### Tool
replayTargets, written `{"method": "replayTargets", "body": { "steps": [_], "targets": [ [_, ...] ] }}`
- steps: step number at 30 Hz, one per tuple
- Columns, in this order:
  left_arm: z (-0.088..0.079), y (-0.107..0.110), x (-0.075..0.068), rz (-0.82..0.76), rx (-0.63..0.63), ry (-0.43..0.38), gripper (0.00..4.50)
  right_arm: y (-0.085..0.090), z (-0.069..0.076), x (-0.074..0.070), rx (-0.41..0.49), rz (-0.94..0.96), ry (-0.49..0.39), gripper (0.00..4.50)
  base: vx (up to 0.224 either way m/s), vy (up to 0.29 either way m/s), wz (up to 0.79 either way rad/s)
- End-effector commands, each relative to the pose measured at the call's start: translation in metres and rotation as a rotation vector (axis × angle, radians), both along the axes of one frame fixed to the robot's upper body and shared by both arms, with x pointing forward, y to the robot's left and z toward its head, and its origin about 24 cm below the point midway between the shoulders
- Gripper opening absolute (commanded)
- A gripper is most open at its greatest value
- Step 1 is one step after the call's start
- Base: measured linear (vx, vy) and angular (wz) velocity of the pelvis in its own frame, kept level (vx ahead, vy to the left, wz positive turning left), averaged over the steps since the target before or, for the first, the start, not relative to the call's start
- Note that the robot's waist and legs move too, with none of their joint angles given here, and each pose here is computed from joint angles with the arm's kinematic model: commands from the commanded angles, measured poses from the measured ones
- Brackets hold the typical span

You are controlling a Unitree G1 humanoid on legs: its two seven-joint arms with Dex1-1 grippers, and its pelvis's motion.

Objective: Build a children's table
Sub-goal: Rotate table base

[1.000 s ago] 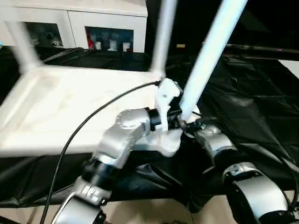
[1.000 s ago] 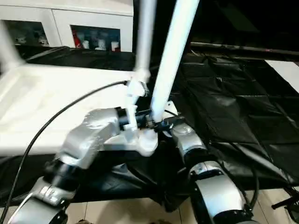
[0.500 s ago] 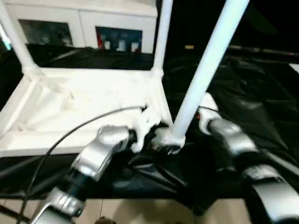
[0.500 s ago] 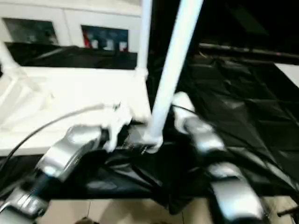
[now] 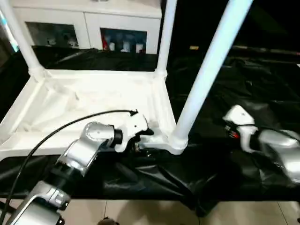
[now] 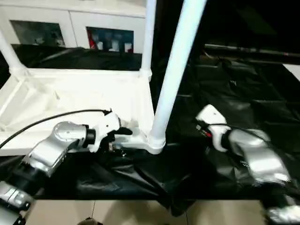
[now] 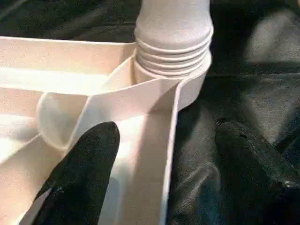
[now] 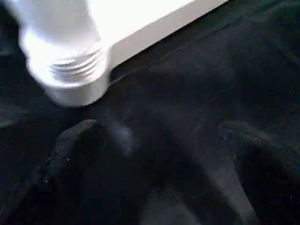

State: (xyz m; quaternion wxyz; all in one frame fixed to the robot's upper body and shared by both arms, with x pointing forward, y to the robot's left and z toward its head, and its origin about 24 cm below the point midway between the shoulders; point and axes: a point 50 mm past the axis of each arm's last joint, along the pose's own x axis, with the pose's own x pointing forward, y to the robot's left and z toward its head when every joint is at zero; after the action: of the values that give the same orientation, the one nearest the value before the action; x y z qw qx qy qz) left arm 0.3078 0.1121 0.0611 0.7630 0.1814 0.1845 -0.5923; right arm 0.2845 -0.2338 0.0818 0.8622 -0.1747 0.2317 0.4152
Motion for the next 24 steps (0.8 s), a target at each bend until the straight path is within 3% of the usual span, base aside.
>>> {"method": "replayTargets", "body": {
  "steps": [1, 9, 24],
  "targets": [
    [0.004, 0.0, 0.003, -0.016, -0.016, 0.014, 3.26, 0.002, 0.01, -0.003, 0.021, 0.038, 0.01, 4.5, 0.0, 0.0, 0.0],
    [0.006, 0.011, 0.01, -0.028, 0.029, 0.034, 2.48, 0.009, 0.017, -0.015, 0.037, 0.093, 0.063, 3.77, 0.0, 0.0, 0.0],
    [-0.004, 0.025, 0.015, -0.005, 0.094, 0.056, 1.28, 0.014, 0.018, -0.019, 0.037, 0.11, 0.094, 2.64, 0.0, 0.0, 0.0]
  ]
}}
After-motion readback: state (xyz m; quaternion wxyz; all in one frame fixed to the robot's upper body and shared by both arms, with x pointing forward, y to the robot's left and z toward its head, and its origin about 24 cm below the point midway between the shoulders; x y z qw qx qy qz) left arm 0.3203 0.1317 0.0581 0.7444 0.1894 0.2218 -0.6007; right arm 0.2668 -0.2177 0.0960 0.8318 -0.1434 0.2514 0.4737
